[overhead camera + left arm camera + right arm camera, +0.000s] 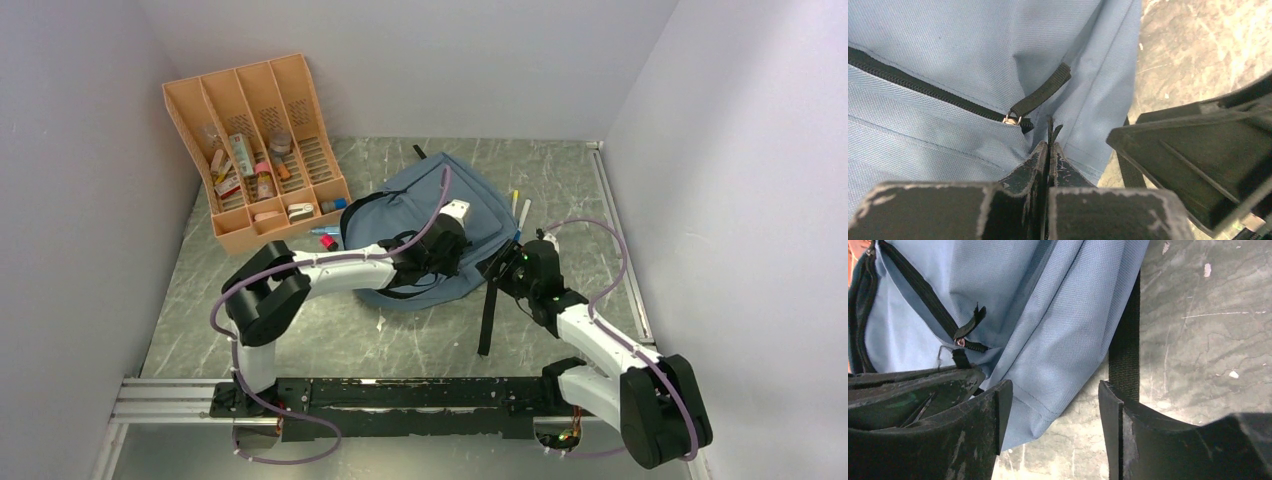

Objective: Pack the student bag
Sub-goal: Zip the student bag at the center of the board.

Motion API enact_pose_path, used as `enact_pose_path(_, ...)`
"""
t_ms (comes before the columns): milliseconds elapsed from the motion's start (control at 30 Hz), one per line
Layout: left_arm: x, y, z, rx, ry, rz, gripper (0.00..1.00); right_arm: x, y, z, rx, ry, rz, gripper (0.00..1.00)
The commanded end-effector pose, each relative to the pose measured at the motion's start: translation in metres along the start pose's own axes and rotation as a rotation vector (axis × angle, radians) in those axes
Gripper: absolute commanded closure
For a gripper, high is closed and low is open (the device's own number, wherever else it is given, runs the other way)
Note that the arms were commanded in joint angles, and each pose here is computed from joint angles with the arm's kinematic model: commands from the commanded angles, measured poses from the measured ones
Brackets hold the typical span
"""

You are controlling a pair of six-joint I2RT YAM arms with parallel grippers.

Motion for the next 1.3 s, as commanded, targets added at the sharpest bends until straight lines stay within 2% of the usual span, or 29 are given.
enact_pose_path(0,0.011,0.018,-0.002,0.005,-0.062,-0.092,0.95,-0.005,0.007,0.012,-0.097,0.055,-0.028,0.31)
enact_pose_path(167,0.014,0.016,-0.003,0.000,-0.093,-0.097,0.95,-0.013,0.008,0.019,-0.187,0.076,-0.015,0.27)
enact_pose_path(333,0.017,0.014,-0.004,-0.006,-0.128,-0.112,0.95,-0.019,0.012,0.026,-0.233,0.069,-0.014,0.27)
enact_pose_path(933,0.025,0.006,-0.013,-0.024,-0.330,-0.161,0.95,-0.045,0.010,0.029,-0.221,0.055,0.082,0.30)
enact_pose_path(1033,0.025,0.004,-0.014,-0.032,-0.345,-0.156,0.95,-0.047,0.009,0.028,-0.221,0.052,0.081,0.40)
enact_pose_path(1167,0.026,0.002,-0.012,-0.044,-0.340,-0.146,0.95,-0.048,0.009,0.026,-0.228,0.056,0.073,0.69)
enact_pose_path(1267,0.030,0.002,-0.010,-0.052,-0.321,-0.145,0.95,-0.048,0.009,0.025,-0.230,0.054,0.067,0.83)
Point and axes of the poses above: each gripper's point midway between its finger pads, its own x axis back along the fingers, its own z axis along the line the jaws close on, y = z × x, the point moved 10 cm from there along x, back along the fingers, and after that the axes turned 8 degrees about -x, right-handed, at the moved point
